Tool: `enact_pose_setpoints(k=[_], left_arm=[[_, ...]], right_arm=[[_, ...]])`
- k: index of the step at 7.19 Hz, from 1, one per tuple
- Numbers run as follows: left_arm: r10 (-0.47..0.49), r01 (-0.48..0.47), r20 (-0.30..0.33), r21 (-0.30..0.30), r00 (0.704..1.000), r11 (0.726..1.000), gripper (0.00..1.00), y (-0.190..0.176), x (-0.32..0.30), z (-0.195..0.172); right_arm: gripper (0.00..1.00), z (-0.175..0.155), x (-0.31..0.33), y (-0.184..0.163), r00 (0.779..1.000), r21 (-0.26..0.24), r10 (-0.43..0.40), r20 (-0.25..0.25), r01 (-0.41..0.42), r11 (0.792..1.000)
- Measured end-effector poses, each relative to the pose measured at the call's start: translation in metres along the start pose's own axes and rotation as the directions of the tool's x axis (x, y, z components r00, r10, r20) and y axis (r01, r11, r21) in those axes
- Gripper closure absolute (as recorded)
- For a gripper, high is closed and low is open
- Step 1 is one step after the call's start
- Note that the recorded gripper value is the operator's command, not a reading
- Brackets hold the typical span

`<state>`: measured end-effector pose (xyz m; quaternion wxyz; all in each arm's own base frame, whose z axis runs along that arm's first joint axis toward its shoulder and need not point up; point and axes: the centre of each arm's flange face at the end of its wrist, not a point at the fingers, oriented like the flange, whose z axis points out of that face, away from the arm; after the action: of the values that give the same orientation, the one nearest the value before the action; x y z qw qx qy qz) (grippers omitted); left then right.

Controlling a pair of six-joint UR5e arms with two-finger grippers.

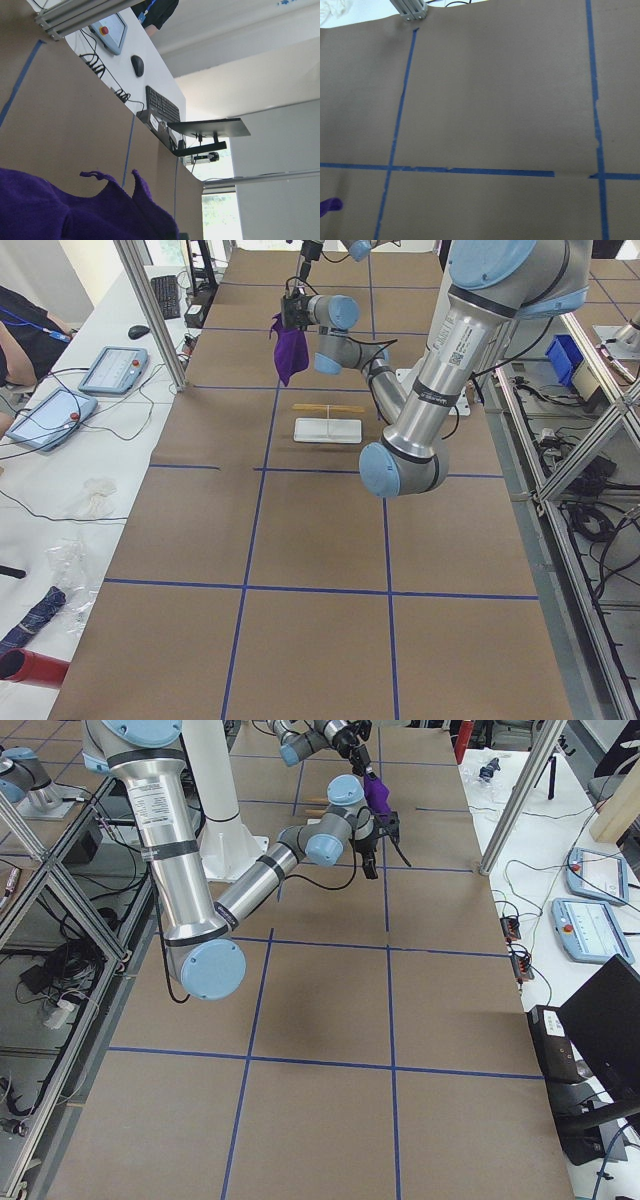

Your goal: Hang towel on rack

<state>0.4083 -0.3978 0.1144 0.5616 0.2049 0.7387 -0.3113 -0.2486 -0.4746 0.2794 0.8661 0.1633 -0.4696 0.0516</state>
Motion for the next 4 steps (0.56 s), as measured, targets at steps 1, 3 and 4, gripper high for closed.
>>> enact_pose_setpoints(k=[1, 3, 4], left_arm=[[0.036, -0.041, 0.058, 0.087, 0.998, 0.995, 1.0, 0.027, 0.0, -0.008], [0.12, -0.157, 0.228, 0.151, 0.966, 0.976, 1.0, 0.04, 0.009, -0.03], [0.174, -0.241, 0.339, 0.167, 0.925, 0.956, 1.0, 0.045, 0.006, -0.038]], right_arm=[[0.0, 0.002, 0.021, -0.002, 0.998, -0.024, -0.037, -0.046, 0.036, 0.999], [0.0, -0.003, 0.077, -0.007, 0.991, -0.085, -0.077, -0.109, 0.068, 0.994], [0.0, -0.009, 0.109, -0.012, 0.986, -0.129, -0.1, -0.134, 0.082, 0.988]])
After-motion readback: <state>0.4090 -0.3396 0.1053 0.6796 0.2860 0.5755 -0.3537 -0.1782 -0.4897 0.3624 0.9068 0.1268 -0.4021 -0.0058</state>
